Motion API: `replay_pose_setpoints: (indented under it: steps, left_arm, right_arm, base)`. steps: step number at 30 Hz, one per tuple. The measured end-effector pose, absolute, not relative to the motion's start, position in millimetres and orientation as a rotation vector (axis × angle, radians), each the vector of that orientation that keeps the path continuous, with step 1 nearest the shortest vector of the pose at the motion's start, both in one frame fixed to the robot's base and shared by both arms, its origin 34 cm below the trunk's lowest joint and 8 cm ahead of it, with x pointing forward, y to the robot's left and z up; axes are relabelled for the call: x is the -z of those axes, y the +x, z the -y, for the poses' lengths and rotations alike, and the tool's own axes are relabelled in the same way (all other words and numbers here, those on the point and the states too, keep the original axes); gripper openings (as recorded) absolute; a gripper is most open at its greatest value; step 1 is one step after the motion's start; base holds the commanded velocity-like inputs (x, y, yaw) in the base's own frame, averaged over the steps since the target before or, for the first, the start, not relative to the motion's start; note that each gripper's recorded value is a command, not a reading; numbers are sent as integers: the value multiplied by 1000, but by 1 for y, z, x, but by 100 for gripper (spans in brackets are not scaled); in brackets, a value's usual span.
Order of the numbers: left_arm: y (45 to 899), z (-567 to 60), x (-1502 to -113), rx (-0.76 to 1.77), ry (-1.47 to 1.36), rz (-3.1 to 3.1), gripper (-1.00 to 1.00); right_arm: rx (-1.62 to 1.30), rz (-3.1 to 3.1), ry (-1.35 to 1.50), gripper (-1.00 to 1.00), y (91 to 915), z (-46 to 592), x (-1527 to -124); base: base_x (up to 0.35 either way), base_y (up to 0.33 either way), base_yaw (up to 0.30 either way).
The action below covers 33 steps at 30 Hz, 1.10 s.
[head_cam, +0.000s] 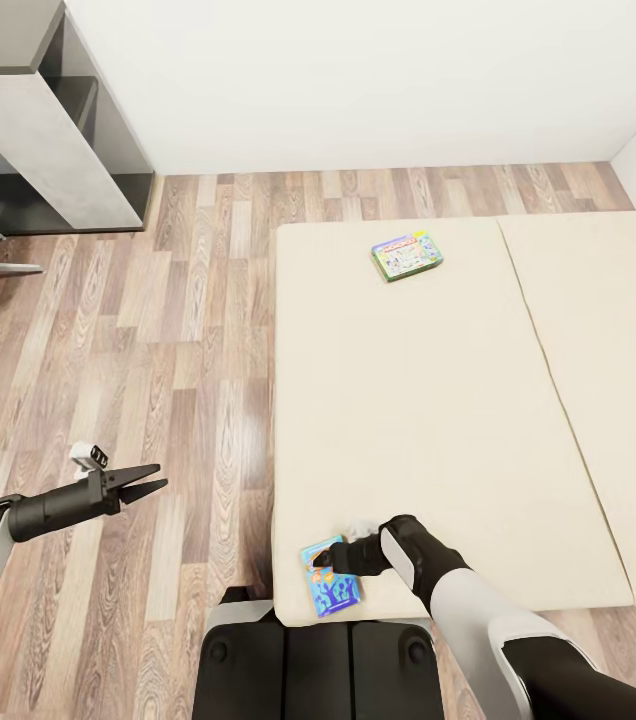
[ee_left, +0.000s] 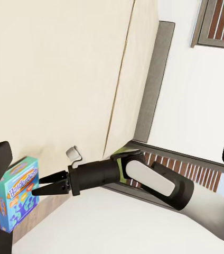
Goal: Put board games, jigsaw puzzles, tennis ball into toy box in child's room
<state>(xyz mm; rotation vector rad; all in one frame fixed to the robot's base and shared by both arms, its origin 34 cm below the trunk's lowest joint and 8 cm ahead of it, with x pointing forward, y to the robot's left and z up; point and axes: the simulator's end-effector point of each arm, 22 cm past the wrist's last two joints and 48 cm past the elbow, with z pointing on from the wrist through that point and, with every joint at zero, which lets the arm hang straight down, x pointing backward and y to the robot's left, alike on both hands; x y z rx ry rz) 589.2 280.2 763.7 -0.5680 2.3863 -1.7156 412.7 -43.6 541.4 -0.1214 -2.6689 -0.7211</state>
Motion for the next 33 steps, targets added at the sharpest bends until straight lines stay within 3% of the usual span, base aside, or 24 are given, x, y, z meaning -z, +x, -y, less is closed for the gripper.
replay_pose_setpoints:
  steps: [33]
  left_arm:
    - [589,-280,-763,1713,-568,-2389,100]
  right_arm:
    - [738,2629,-168,100,399,39,-543]
  base:
    - [0,0,0]
